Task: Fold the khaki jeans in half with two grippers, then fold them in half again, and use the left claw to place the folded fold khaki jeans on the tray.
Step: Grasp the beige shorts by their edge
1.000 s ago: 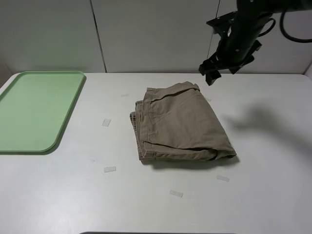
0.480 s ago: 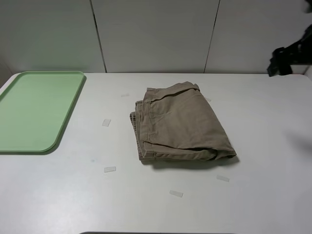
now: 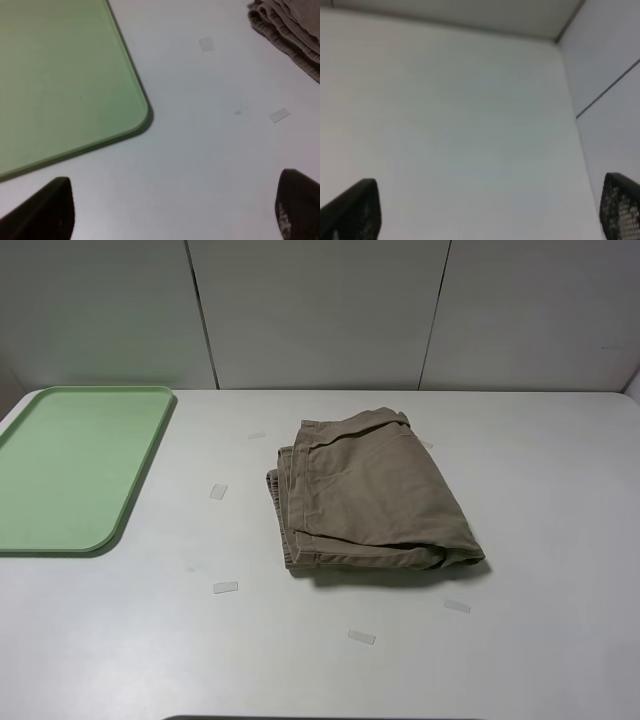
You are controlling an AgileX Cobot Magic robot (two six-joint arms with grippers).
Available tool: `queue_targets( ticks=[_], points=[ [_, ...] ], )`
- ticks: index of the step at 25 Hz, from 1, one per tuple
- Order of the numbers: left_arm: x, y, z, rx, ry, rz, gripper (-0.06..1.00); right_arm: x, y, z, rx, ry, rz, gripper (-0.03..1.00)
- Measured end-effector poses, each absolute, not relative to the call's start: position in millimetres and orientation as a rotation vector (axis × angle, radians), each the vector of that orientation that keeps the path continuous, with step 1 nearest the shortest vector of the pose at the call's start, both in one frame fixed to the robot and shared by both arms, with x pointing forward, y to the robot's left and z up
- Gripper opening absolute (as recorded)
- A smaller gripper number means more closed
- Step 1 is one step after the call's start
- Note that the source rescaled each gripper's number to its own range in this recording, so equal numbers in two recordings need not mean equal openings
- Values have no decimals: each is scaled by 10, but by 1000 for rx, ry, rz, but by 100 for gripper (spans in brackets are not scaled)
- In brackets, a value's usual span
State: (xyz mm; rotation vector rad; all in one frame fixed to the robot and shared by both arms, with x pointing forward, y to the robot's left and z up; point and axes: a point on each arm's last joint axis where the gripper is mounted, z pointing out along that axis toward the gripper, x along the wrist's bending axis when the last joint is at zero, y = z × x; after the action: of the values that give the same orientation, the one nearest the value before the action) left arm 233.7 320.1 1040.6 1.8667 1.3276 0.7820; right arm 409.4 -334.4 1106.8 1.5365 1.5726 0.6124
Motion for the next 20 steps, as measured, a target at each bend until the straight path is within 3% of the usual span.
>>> queue_targets(
  ticks=[10, 20],
  points=[
    [2337, 3201, 10406, 1868, 1327, 783, 78, 3186, -3105, 11250, 1469, 1490, 793, 96],
    [2337, 3201, 10406, 1868, 1327, 783, 78, 2537, -2979, 11017, 1398, 1375, 983, 100]
  ],
)
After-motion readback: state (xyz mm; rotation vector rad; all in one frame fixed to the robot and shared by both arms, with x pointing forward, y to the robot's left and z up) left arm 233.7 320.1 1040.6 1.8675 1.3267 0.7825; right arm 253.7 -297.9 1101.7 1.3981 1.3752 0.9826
